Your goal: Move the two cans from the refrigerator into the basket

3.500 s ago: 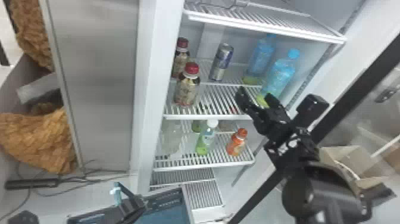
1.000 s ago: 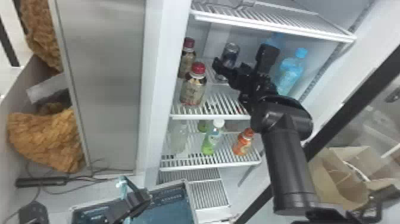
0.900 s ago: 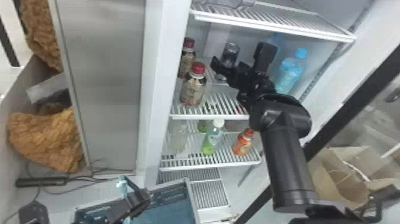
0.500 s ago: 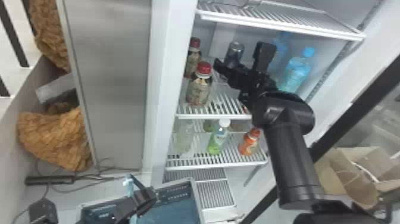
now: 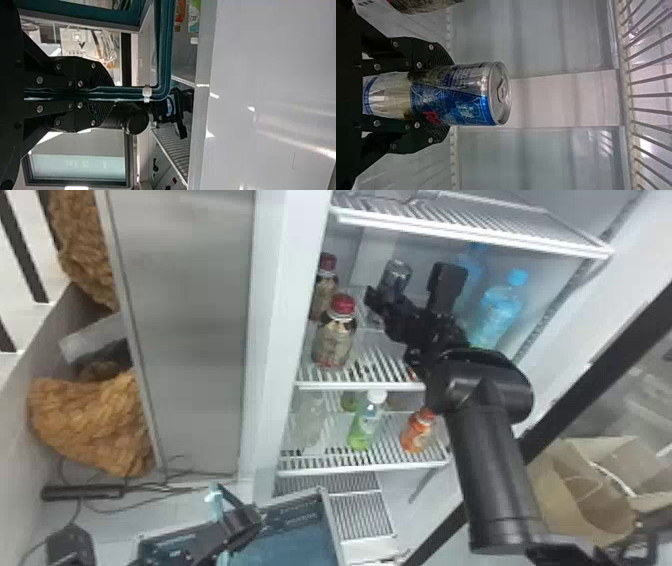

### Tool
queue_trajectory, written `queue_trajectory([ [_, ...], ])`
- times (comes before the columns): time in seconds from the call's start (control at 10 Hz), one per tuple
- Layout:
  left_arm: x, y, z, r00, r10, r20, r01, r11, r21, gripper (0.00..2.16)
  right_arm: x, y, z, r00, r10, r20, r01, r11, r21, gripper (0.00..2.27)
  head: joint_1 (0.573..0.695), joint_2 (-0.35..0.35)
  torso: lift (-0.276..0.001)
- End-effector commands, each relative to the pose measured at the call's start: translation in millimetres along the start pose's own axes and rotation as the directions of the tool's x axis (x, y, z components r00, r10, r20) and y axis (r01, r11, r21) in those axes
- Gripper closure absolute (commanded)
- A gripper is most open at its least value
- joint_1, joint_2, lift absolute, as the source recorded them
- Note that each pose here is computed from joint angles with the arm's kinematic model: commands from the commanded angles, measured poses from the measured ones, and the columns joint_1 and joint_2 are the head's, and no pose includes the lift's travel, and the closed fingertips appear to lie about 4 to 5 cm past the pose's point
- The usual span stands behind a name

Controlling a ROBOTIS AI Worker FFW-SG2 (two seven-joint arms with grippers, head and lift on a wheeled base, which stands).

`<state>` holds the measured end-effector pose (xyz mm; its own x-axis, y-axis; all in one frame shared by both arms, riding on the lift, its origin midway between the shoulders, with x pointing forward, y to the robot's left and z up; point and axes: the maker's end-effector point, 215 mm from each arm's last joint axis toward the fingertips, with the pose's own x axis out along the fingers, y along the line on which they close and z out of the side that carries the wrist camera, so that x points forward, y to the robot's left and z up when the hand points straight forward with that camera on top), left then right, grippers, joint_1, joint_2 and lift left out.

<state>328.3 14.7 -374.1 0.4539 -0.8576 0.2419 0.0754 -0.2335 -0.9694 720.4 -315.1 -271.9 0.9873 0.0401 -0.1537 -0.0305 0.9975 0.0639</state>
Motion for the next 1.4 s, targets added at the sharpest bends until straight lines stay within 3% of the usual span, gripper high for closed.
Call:
queue_trajectory([
  [0.0,1,-1,-1,1.000,-0.007,0.002,0.007,1.000,-0.004,1.19,-21,-4,1,1.000,-0.025,-0.003,0.025,0.999,-0.030,1.28,0.695,-0.303,-0.031],
  [0.5,3,-2,-7,1.000,-0.016,-0.004,0.016,1.000,-0.014,1.19,-68,-11,1,0.999,-0.033,0.013,0.033,0.998,-0.044,1.28,0.695,-0.337,-0.031],
  [1.3,1,0,-9,1.000,-0.015,0.001,0.015,1.000,-0.023,1.19,-170,2,9,1.000,0.008,0.023,-0.006,0.996,-0.086,1.28,0.695,-0.350,-0.031],
])
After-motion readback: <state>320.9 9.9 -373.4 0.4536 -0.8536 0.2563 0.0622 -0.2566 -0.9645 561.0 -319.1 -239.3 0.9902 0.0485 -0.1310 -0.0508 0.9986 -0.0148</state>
